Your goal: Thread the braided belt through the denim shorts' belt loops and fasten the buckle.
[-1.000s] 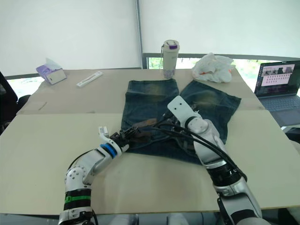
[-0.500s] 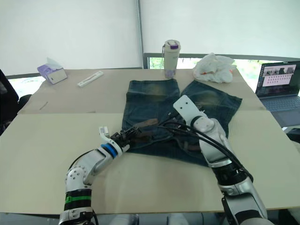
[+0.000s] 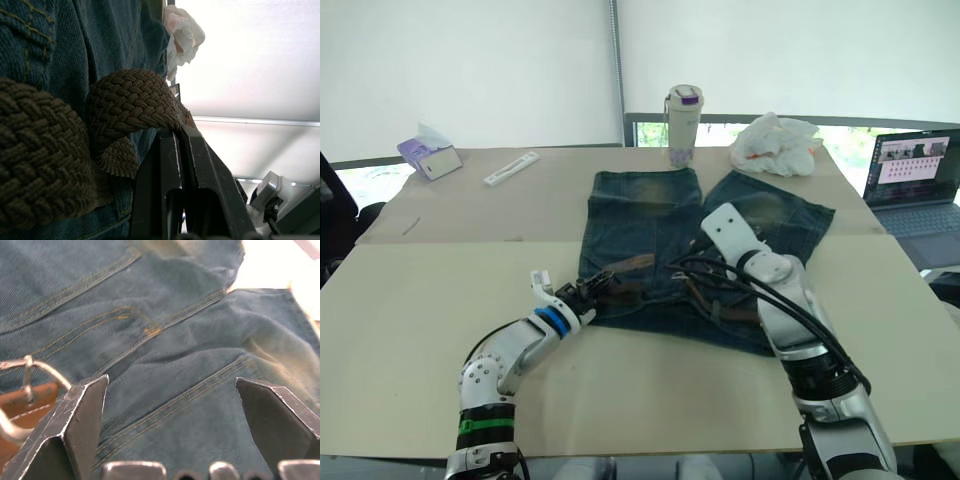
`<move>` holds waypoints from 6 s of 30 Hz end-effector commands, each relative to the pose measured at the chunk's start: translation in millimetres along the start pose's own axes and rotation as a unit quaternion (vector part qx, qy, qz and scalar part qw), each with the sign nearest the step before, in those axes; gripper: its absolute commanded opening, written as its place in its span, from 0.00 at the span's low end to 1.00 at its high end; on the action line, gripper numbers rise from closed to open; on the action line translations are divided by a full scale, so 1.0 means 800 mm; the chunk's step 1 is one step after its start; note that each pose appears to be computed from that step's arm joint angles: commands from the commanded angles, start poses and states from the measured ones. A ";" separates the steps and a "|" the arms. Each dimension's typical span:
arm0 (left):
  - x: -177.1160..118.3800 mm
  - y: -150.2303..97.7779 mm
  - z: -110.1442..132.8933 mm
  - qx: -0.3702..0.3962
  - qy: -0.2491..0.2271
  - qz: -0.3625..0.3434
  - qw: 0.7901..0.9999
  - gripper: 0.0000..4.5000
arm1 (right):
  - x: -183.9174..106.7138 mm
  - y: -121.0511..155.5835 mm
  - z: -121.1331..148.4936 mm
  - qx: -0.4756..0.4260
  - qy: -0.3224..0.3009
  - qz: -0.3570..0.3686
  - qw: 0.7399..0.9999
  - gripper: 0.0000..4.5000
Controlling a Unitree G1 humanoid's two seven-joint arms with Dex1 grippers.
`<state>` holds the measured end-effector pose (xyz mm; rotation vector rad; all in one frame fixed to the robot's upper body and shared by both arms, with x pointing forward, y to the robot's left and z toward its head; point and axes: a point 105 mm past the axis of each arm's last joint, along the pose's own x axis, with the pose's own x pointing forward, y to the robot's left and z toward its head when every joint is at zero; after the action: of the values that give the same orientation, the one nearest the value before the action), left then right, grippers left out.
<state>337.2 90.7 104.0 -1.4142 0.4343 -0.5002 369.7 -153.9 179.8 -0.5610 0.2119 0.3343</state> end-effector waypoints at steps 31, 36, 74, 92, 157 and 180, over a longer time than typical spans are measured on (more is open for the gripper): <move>0.006 -0.008 0.007 0.016 -0.001 0.000 1.000 0.00 | -0.028 0.083 -0.032 -0.176 -0.055 0.102 0.978 0.41; 0.006 -0.009 0.006 0.016 -0.001 0.000 1.000 0.00 | -0.027 0.075 -0.028 -0.182 -0.064 0.080 0.978 0.03; 0.066 -0.064 -0.038 -0.069 0.063 -0.016 0.995 0.00 | -0.050 0.061 0.024 0.089 -0.298 -0.121 0.943 0.01; 0.055 -0.099 -0.041 -0.076 0.073 -0.069 0.992 0.00 | -0.042 0.054 0.021 0.062 -0.316 -0.147 0.935 0.01; 0.074 -0.076 -0.066 -0.074 0.095 -0.064 0.991 0.00 | -0.048 0.107 0.003 0.000 -0.281 0.061 0.958 0.46; 0.076 -0.068 -0.068 -0.066 0.102 -0.052 0.991 0.00 | -0.034 0.050 0.021 0.626 -0.178 0.077 0.755 0.74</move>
<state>354.0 10.4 145.7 -1.5288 0.5819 -0.6800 331.4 -115.3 171.5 0.8446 0.1135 0.3828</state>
